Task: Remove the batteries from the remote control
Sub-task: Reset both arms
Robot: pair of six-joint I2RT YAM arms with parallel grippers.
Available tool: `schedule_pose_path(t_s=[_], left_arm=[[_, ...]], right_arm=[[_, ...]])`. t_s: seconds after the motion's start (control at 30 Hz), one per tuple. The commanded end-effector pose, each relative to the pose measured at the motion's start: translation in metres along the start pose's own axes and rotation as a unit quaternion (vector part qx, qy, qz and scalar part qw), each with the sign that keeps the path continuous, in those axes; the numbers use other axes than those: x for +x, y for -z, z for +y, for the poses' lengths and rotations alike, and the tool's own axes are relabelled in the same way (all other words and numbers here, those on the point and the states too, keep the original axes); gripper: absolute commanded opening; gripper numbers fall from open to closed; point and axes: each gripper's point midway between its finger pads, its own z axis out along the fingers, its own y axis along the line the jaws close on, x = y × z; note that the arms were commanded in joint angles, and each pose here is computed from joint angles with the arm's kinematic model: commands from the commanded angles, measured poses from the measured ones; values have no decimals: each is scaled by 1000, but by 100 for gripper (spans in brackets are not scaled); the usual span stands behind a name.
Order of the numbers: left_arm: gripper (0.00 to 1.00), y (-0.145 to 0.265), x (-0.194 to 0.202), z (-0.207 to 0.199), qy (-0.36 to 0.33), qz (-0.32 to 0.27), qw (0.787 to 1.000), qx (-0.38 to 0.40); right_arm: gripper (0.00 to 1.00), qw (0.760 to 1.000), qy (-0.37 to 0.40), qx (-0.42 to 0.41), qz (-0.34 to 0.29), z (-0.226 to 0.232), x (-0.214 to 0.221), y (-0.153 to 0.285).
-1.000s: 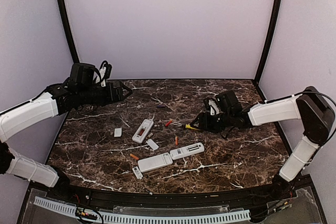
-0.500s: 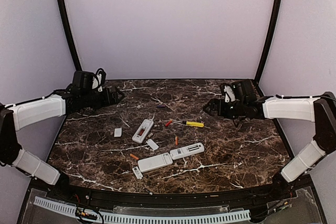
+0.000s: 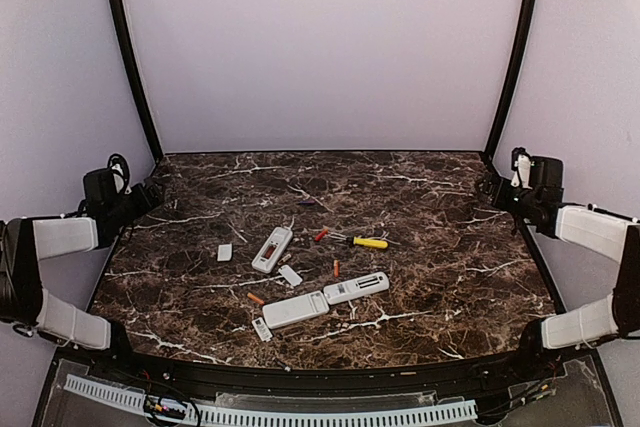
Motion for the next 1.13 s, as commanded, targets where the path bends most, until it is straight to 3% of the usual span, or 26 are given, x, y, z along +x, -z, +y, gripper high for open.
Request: schedule_pose_path(t_s=[0.0,0.43,1.1], left_arm=[[95,26,-29,-1,-66,-105,992,-8],[96,31,-4,-1,-134,-152,979,22],[97,33,-5,-1,-140,-165,976,9]], right_arm=[[99,994,46,35,-92,-15,-26,19],[99,961,101,81,-245,-34,-21,54],[99,954,108,81,-268,-33,-20,67]])
